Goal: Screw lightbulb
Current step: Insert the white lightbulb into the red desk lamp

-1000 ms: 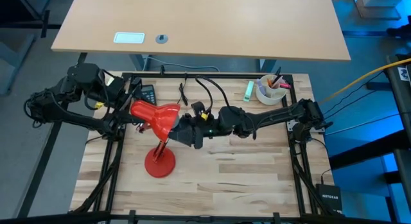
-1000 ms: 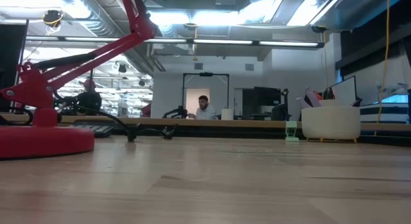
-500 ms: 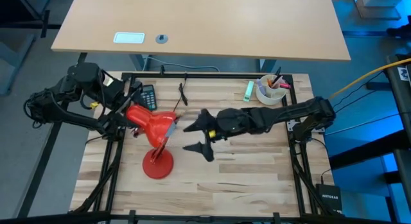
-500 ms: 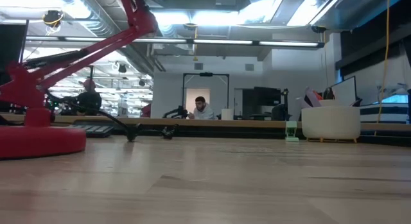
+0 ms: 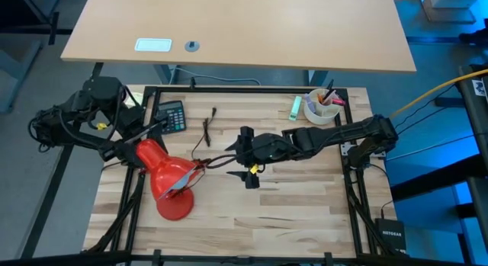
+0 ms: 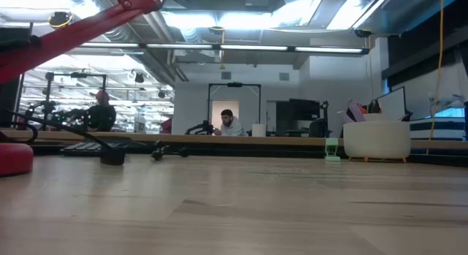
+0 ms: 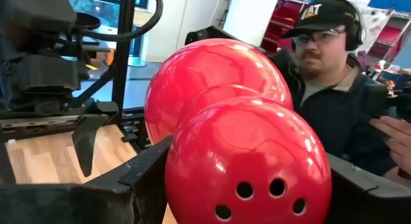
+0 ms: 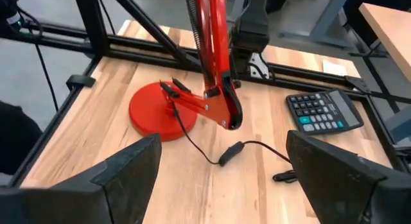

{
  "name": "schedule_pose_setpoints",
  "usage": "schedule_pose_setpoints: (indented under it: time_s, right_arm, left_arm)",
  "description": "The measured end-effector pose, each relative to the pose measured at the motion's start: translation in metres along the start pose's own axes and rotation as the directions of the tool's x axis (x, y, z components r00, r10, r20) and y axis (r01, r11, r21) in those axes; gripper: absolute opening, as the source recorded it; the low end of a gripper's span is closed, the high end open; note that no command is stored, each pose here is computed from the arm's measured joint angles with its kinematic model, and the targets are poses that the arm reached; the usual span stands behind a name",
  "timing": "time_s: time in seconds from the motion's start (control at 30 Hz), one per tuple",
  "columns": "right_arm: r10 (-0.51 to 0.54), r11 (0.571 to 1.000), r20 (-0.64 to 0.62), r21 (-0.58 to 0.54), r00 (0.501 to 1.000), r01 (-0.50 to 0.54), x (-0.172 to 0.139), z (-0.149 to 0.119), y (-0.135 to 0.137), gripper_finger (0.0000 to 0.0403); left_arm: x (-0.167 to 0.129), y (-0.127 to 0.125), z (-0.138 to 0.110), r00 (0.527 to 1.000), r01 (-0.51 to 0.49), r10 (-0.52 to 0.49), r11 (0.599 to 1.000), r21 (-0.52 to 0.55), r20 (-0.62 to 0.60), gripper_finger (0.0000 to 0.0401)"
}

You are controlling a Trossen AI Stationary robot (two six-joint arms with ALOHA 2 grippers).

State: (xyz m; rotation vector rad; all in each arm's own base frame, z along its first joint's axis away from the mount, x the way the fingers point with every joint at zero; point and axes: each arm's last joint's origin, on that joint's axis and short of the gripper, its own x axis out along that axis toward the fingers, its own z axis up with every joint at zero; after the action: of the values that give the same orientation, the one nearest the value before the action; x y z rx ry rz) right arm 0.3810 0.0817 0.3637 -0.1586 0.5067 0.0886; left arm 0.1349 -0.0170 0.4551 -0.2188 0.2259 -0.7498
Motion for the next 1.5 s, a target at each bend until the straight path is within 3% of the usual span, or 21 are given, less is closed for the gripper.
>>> schedule_pose_setpoints:
  time_s: [0.2, 0.43, 0.53, 0.67, 0.77, 0.9, 1.07, 1.3, 1.5]
  right_arm:
    - [0.003, 1.0, -0.035, -0.024, 0.999, -0.004, 0.003, -0.004, 0.001, 0.0337]
    - [-0.103, 0.993, -0.067, -0.066, 0.992, 0.099, 0.003, -0.007, -0.002, 0.0337]
    - [-0.147, 0.986, -0.092, -0.095, 0.985, 0.138, 0.002, -0.009, -0.003, 0.0337]
    - [-0.207, 0.974, -0.122, -0.117, 0.971, 0.193, 0.001, -0.012, -0.005, 0.0337]
    - [-0.225, 0.97, -0.124, -0.118, 0.967, 0.211, -0.002, -0.011, -0.007, 0.0337]
    - [-0.252, 0.96, -0.064, -0.145, 0.966, 0.241, -0.029, 0.0, -0.012, 0.0337]
    - [-0.319, 0.938, 0.04, -0.126, 0.947, 0.322, -0.067, 0.015, -0.023, 0.0337]
    - [-0.309, 0.935, 0.133, -0.138, 0.942, 0.327, -0.074, 0.025, -0.023, 0.0337]
    - [-0.293, 0.944, 0.148, -0.112, 0.945, 0.31, -0.074, 0.027, -0.023, 0.0337]
  left_arm:
    - [0.001, 0.001, 0.001, 1.0, -0.02, 0.02, 1.0, 0.005, 0.01, 0.0266]
    - [0.003, 0.009, 0.003, 0.981, -0.191, 0.191, 0.982, -0.013, 0.041, 0.0266]
    - [0.002, 0.013, 0.004, 0.933, -0.352, 0.353, 0.936, -0.019, 0.07, 0.0266]
    - [-0.002, 0.019, 0.005, 0.819, -0.565, 0.564, 0.825, -0.016, 0.104, 0.0266]
    - [-0.004, 0.022, 0.005, 0.748, -0.657, 0.654, 0.754, -0.015, 0.112, 0.0266]
    - [-0.005, 0.022, 0.006, 0.74, -0.67, 0.663, 0.742, 0.028, 0.116, 0.0266]
    - [-0.003, 0.021, 0.008, 0.775, -0.631, 0.616, 0.763, 0.138, 0.14, 0.0266]
    - [-0.002, 0.02, 0.014, 0.781, -0.623, 0.592, 0.758, 0.193, 0.198, 0.0266]
    - [0.0, 0.022, 0.014, 0.777, -0.628, 0.598, 0.759, 0.171, 0.197, 0.0266]
